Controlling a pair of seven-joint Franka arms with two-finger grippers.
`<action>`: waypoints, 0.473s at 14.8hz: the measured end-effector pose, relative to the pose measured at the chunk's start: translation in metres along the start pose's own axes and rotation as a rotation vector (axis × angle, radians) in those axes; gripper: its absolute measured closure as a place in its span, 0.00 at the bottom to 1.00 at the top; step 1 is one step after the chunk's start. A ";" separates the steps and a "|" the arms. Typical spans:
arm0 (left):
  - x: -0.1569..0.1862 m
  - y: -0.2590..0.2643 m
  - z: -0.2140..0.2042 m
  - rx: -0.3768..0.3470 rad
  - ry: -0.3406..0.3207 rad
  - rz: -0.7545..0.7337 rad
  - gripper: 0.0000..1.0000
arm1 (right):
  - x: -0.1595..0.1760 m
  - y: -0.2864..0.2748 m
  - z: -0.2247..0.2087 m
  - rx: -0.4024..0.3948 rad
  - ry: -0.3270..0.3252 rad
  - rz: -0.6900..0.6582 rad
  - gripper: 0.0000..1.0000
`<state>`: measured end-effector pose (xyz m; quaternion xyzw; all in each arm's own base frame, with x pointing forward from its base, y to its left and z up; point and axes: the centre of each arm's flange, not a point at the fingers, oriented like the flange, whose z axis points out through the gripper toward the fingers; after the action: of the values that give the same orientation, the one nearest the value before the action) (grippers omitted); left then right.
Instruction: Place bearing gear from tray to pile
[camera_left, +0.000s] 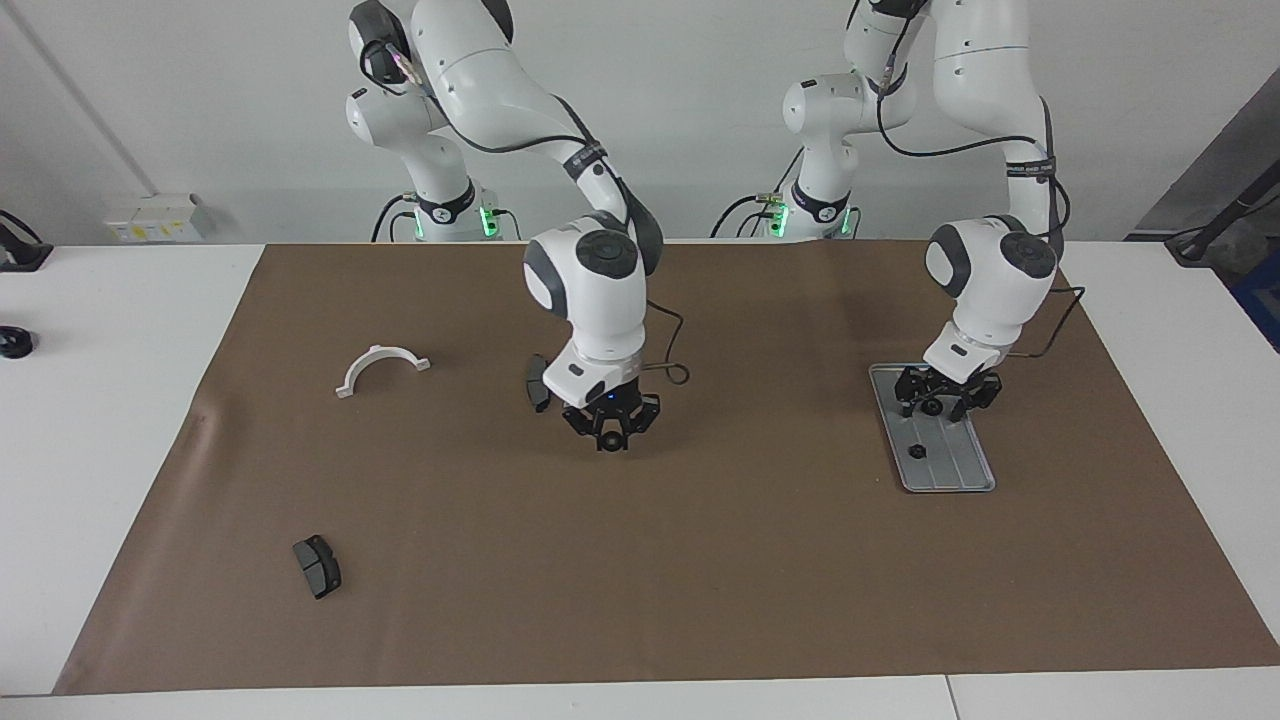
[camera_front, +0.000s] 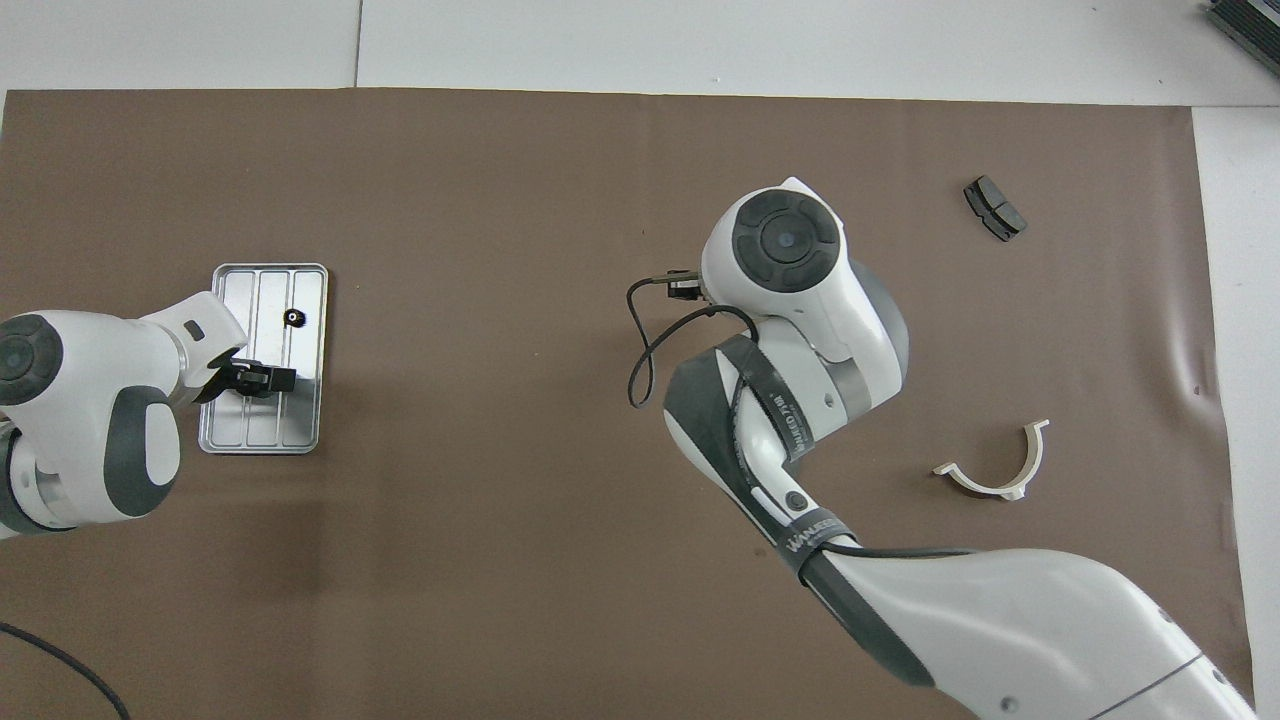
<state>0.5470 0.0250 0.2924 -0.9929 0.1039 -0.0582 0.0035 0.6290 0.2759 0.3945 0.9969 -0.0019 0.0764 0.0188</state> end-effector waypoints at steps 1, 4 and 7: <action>0.000 0.002 -0.002 -0.003 -0.003 0.004 0.33 | 0.007 0.025 -0.006 -0.010 -0.010 -0.015 0.65; 0.000 0.006 -0.007 -0.011 -0.012 0.007 0.46 | 0.019 0.108 0.005 -0.034 -0.051 -0.078 0.65; -0.002 0.001 -0.009 -0.009 -0.017 0.005 0.66 | 0.019 0.183 0.033 -0.044 -0.096 -0.136 0.65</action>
<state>0.5441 0.0248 0.3012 -0.9931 0.1064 -0.0495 0.0000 0.6519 0.0922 0.3718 0.9966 0.0635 0.0268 0.0456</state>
